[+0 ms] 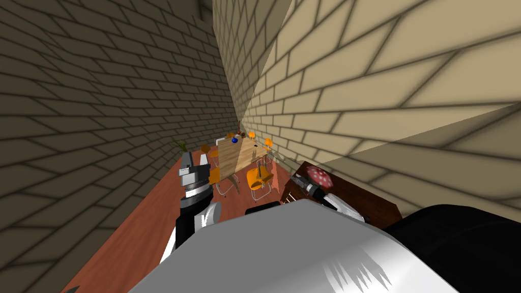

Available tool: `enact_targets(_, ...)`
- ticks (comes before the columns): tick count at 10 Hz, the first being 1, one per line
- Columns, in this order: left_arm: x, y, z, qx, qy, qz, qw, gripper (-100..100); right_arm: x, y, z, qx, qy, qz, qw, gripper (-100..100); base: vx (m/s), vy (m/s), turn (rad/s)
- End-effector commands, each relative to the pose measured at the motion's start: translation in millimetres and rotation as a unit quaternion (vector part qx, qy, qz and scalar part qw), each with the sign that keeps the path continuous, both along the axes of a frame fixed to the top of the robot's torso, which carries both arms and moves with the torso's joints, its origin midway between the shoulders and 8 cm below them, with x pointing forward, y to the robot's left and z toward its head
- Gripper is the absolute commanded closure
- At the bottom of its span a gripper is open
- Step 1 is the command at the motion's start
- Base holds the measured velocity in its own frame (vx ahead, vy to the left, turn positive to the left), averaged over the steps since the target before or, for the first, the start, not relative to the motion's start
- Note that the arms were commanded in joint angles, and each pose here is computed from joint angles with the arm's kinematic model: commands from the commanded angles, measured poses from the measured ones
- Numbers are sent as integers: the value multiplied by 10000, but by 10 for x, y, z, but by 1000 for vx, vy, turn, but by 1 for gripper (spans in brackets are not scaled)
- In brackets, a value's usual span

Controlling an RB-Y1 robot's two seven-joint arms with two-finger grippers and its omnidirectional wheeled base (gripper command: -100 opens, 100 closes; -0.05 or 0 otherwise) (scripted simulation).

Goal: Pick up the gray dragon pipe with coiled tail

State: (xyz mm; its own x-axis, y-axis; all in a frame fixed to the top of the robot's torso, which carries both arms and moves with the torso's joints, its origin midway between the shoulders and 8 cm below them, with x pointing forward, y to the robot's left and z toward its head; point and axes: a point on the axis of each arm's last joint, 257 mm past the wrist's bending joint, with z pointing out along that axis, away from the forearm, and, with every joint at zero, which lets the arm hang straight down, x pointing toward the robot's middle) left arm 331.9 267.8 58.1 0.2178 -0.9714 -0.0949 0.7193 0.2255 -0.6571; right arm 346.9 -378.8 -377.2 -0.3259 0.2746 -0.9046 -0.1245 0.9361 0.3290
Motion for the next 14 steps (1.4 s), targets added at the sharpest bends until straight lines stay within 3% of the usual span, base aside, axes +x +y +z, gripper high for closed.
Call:
enact_targets(1,0,0,0,0,0,0,10000,0,-74,-129,-144,-121,202,-21,9997,-100,32,14,72)
enact_targets(6,0,0,0,0,0,0,10000,0,-305,-432,-585,-745,831,143,9937,-100,30,16,96)
enact_targets(7,0,0,0,0,0,0,10000,0,-384,-493,-675,-741,955,76,9926,-100,23,6,56)
enact_targets(10,0,0,0,0,0,0,10000,0,-583,-711,-938,-1092,1386,149,9842,-100,23,5,89)
enact_targets(12,0,0,0,0,0,0,10000,0,-625,-738,-976,-1089,1444,118,9834,-100,13,1,20)
enact_targets(14,0,0,0,0,0,0,10000,0,-754,-855,-1111,-1240,1684,132,9778,-100,13,1,80)
